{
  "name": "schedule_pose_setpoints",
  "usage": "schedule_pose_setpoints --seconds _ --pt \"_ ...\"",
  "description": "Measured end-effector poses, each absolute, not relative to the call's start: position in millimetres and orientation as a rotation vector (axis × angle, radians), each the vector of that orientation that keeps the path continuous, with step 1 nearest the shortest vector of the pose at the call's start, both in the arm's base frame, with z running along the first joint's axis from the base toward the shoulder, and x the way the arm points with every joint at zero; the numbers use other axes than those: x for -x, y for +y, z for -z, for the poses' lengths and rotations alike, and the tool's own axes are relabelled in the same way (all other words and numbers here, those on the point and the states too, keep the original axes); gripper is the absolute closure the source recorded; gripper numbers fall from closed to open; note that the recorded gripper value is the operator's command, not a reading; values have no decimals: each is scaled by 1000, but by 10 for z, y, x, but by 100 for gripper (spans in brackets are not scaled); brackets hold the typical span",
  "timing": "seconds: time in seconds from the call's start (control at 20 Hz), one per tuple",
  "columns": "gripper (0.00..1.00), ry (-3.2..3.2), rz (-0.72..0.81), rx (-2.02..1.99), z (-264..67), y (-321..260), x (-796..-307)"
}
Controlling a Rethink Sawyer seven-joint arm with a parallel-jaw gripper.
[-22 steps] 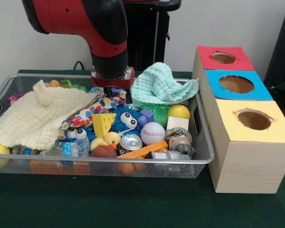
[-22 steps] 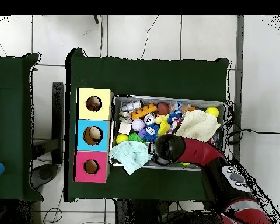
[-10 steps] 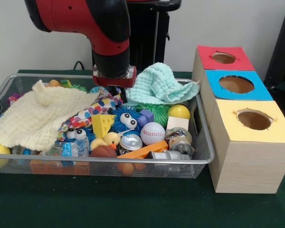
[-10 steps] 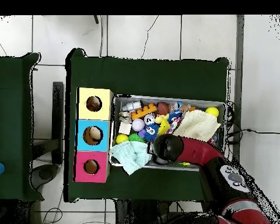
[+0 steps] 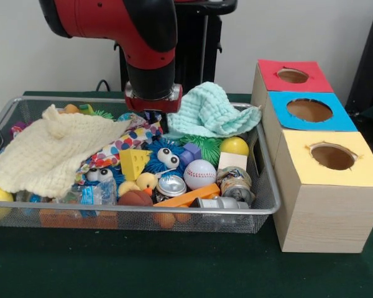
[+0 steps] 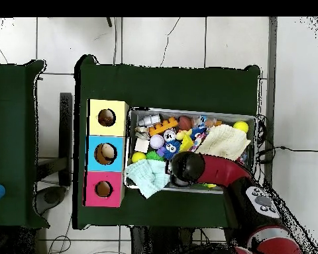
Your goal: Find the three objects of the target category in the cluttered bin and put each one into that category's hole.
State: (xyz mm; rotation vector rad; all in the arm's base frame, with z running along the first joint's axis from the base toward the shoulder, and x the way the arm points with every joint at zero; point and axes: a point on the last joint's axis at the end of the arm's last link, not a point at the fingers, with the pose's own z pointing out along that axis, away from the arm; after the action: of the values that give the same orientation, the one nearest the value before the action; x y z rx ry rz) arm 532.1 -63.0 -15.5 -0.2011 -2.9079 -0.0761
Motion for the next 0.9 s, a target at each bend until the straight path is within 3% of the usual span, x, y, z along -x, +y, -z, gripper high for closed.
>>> schedule_pose_setpoints --seconds 0.5,0.75,0.9 --pt "100 -2957 -22 122 -468 -424 -5541" --pt "100 -2951 -123 -36 -963 122 -5792" --pt "100 -2960 -138 -65 -1048 253 -5851"
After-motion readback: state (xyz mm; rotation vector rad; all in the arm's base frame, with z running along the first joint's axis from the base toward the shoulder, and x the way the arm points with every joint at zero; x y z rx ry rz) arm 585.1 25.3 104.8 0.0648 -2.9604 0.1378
